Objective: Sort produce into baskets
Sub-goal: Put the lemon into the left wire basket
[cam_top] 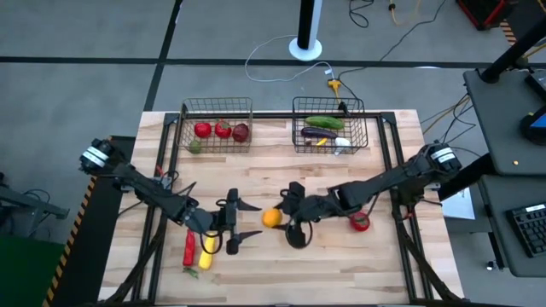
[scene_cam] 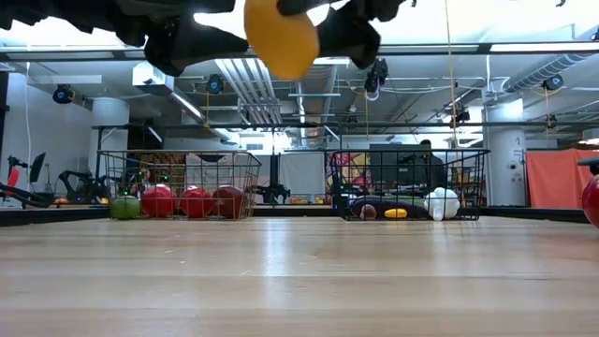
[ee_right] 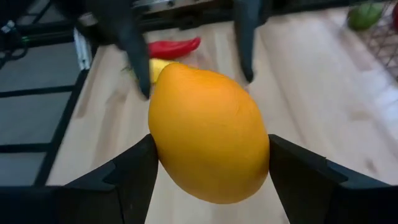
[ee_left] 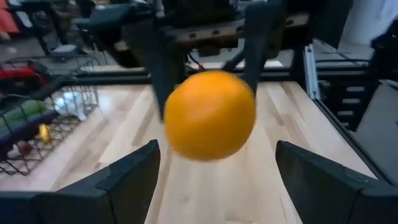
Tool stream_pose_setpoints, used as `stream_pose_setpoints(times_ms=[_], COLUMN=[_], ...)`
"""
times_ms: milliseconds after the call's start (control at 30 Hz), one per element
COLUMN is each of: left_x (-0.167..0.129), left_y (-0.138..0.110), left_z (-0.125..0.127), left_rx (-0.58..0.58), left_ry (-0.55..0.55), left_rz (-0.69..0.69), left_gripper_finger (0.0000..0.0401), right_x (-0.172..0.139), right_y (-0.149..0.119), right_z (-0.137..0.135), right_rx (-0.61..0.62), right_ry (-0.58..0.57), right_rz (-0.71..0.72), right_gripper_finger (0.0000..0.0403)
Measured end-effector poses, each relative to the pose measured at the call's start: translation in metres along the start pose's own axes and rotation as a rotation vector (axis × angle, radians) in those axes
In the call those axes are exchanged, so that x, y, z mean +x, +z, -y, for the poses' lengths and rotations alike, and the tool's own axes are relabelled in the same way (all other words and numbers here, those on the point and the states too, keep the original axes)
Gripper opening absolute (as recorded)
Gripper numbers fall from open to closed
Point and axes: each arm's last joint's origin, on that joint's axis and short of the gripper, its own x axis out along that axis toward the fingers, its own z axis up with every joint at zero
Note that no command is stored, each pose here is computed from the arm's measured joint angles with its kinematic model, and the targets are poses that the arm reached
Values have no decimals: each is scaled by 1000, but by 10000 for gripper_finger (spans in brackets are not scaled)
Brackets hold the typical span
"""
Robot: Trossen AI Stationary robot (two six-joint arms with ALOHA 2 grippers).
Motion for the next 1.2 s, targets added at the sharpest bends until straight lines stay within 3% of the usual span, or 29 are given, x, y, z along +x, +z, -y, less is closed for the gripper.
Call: stream_pose_setpoints(times_ms=[167,400,733,1200], left_x=[6,19,26,23], left_y=[6,14,12,16], left_z=[2,9,11,8], left_rx=[23,42,88,102], left_ry=[102,150,181,206], left_rz=[39,97,84,76], left_gripper_finger=[300,288,163,159], right_x=[2,3,3,1], right_y=[6,7,6,8], right_z=[10,12,12,15], right_rx=[-15,-40,-53,-32], right_ry=[7,6,1,-2], right_rz=[30,39,29,26], right_gripper_finger=[267,267,267,337])
